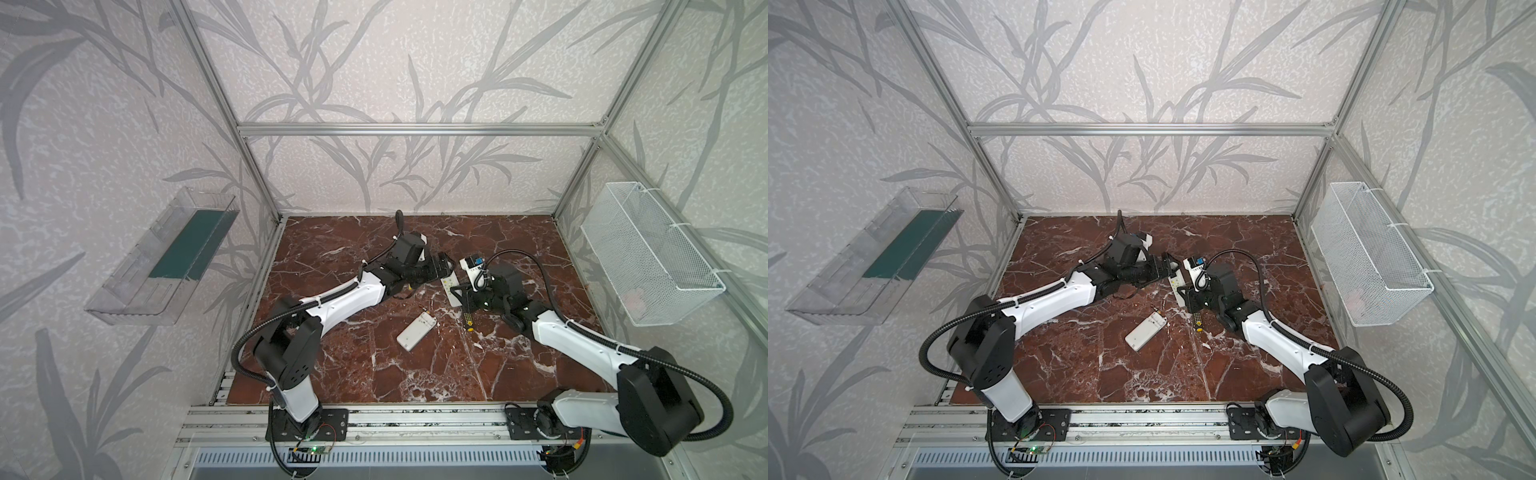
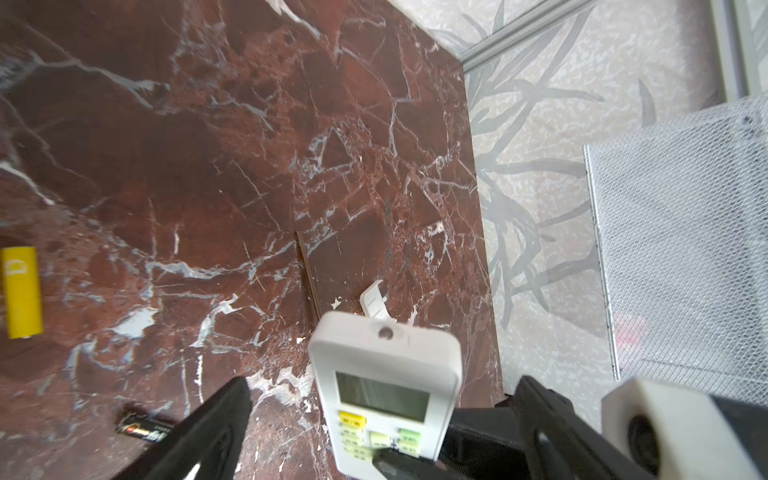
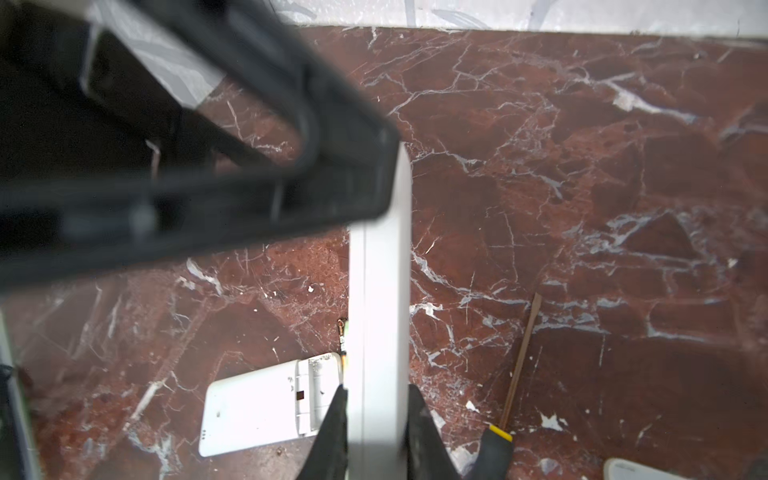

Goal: Unload the batteries from the remote control

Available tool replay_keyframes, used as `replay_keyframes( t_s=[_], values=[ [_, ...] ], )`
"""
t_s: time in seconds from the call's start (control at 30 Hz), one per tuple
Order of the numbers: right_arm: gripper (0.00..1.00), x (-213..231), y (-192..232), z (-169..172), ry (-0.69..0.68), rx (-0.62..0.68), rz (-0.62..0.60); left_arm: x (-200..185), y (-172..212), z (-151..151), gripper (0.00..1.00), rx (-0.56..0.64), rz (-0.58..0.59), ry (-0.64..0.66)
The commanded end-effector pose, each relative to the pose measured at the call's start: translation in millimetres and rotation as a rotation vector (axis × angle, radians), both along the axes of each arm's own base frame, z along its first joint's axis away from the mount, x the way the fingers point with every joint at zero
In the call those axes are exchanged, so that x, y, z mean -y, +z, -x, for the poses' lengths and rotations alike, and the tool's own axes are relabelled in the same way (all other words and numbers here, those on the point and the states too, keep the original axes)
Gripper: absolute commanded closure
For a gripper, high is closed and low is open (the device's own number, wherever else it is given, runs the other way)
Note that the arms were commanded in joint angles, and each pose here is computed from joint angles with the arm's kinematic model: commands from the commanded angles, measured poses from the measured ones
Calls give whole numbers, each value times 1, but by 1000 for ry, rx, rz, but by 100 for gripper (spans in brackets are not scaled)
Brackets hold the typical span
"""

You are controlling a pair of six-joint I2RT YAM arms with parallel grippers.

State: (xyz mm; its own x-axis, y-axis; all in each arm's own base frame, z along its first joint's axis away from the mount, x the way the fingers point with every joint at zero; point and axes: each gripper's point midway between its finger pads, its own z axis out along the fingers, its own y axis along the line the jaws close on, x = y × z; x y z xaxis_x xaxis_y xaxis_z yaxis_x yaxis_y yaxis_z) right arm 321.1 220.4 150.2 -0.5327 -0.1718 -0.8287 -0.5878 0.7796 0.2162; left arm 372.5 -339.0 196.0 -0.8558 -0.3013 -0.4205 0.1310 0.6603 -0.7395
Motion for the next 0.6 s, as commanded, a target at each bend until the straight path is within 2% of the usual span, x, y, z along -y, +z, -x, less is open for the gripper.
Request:
replay_keyframes(
  t_s=[0.0,0.17,0.3,0.43,0.57],
  values=[
    [96,2,30,-14,13,224,167,-26,27,3,1,50,-43,26],
    [96,-1,43,-14,40,388,284,-67,25,16,1,15,-189,102],
    [96,-6,55,-7,68,487,319,-76,30,28,1,-35,-202,91],
    [96,-11,64,1,96,559,353,-66,34,38,1,-105,-183,35],
    [96,-18,66,8,118,620,434,-64,48,34,1,-98,-135,67]
  ],
)
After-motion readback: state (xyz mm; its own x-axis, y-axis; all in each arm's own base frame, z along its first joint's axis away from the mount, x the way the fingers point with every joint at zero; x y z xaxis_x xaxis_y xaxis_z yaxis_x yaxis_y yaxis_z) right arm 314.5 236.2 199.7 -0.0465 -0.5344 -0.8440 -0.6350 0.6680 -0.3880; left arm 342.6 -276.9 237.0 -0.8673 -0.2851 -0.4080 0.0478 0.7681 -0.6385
